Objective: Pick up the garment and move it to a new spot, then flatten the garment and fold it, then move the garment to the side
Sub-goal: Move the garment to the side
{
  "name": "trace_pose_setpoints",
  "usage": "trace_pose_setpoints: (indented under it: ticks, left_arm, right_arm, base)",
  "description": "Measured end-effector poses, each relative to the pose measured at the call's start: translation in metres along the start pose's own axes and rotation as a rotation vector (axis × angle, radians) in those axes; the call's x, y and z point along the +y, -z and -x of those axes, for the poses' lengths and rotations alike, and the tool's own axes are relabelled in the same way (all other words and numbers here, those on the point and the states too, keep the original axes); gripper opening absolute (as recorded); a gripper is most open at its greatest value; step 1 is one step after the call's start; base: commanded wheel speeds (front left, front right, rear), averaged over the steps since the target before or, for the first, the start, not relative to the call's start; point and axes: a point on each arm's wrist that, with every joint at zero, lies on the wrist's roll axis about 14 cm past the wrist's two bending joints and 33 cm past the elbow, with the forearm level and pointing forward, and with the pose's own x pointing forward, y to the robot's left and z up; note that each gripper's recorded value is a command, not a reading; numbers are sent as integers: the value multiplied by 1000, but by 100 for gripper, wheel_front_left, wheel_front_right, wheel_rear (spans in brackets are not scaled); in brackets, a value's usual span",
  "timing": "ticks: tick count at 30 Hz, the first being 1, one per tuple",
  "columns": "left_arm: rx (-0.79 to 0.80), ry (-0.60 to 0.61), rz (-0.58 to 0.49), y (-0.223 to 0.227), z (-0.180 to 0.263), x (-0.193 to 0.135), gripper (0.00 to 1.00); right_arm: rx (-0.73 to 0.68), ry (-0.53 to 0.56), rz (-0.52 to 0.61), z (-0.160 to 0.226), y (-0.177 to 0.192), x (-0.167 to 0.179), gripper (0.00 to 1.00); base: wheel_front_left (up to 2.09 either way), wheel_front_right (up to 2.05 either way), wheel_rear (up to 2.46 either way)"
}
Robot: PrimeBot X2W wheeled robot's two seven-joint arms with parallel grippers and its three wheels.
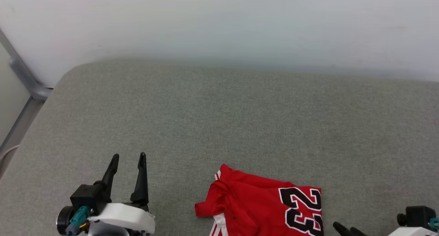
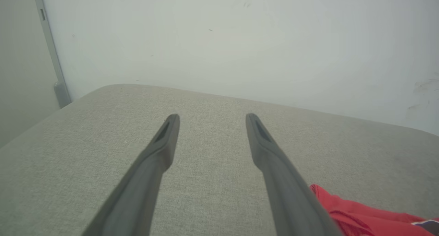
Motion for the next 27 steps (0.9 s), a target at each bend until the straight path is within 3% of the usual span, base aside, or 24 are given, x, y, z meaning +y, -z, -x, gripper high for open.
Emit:
trace_pose_setpoints:
  ticks: [6,17,18,19,20,21,27]
  left_arm:
    - [1,0,4,3,-17,-1,100]
    - [37,-58,-7,17,-23,18,100]
    - [39,-65,-7,17,-23,20,100]
    - [41,-67,-8,18,-22,21,100]
    - [42,-69,-10,18,-22,22,100]
    - [41,-72,-6,18,-21,22,100]
    - [20,-63,-5,12,-20,20,100]
  right_arm:
    - [147,-64,-29,-32,23,14,100]
    - [364,-86,-32,-73,66,11,100]
    - [369,-90,-32,-74,68,12,88]
    - [375,-91,-28,-75,70,12,43]
    - [380,-93,-20,-76,70,12,12]
    - [381,-95,-12,-76,69,12,0]
    - [320,-121,51,-72,53,22,0]
  base:
    - [0,0,0]
    - [0,0,0]
    - [0,0,0]
    - [0,0,0]
    - [0,0,0]
    - [0,0,0]
    - [0,0,0]
